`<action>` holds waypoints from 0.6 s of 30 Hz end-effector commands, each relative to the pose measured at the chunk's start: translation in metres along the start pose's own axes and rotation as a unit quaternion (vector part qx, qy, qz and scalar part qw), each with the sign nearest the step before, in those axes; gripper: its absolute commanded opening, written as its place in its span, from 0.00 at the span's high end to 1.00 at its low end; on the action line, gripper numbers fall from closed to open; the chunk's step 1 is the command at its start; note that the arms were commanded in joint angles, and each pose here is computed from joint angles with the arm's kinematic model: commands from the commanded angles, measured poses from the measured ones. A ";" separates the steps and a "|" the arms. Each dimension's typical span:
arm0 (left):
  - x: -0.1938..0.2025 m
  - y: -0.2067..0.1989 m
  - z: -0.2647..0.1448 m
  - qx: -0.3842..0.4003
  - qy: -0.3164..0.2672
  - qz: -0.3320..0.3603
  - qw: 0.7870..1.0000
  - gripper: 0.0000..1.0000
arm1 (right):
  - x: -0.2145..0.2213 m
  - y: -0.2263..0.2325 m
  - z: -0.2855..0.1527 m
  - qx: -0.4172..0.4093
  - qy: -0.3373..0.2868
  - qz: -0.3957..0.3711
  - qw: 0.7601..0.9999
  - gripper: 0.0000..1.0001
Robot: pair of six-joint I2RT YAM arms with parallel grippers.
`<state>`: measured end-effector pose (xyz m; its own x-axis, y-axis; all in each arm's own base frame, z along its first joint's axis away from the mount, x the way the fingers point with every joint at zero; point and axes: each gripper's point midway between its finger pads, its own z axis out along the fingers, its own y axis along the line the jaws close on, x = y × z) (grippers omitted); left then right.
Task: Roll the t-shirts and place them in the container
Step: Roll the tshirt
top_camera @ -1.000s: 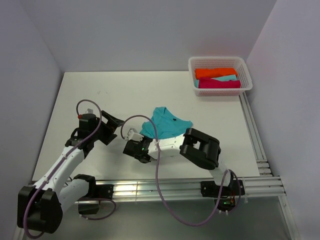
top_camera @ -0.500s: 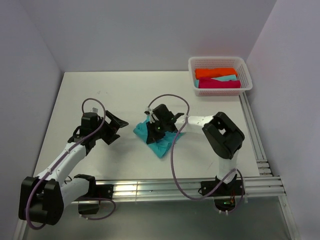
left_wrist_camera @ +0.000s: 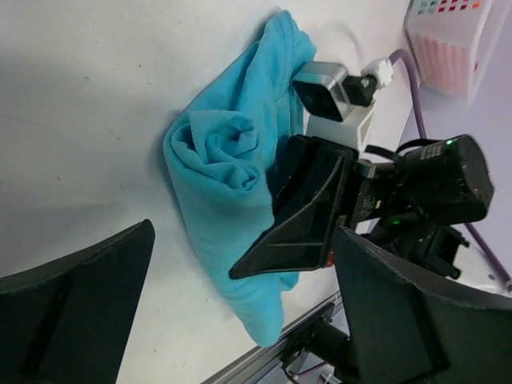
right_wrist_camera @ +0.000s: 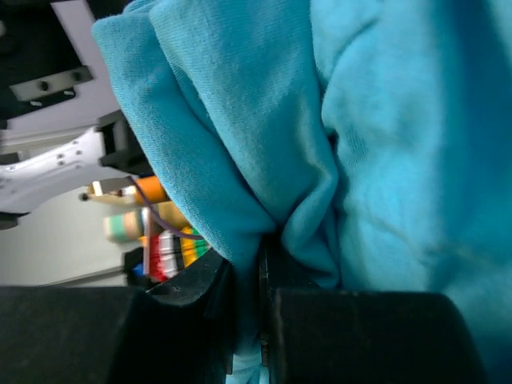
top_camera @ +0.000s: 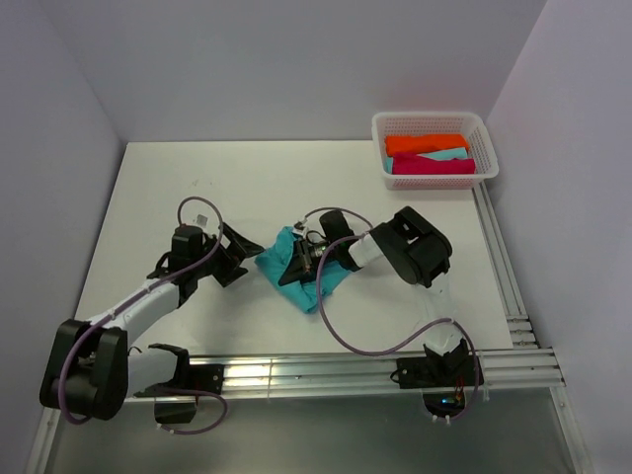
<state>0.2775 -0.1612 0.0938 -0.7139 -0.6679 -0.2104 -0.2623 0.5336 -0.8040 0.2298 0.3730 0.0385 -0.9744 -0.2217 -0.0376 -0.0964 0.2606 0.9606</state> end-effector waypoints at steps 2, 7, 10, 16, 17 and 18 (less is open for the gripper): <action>0.006 -0.006 0.014 0.031 -0.002 0.046 0.998 0.02 | -0.007 0.012 -0.009 -0.046 0.004 0.017 0.999 1.00; 0.020 0.005 0.024 0.017 0.001 0.045 0.999 0.04 | -0.020 0.004 -0.013 -0.043 -0.002 0.039 0.998 1.00; 0.020 0.012 0.025 0.017 -0.017 0.031 0.999 0.03 | -0.024 0.002 -0.016 -0.052 -0.003 0.049 0.997 1.00; 0.013 0.016 0.040 0.035 -0.042 0.011 0.998 0.03 | -0.019 -0.010 -0.018 -0.037 0.006 0.056 0.998 1.00; 0.013 0.017 0.043 0.034 -0.042 0.008 0.999 0.03 | -0.019 -0.011 -0.018 -0.036 0.008 0.055 0.998 1.00; 0.013 0.018 0.049 0.033 -0.041 0.008 0.999 0.03 | -0.019 -0.012 -0.018 -0.035 0.009 0.052 0.998 1.00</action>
<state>0.2788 -0.1849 0.0495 -0.7034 -0.6693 -0.2393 -0.2220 0.5266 -0.8206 0.2485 0.3599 0.0422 -0.9749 -0.2145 0.0591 0.0153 0.2003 0.9796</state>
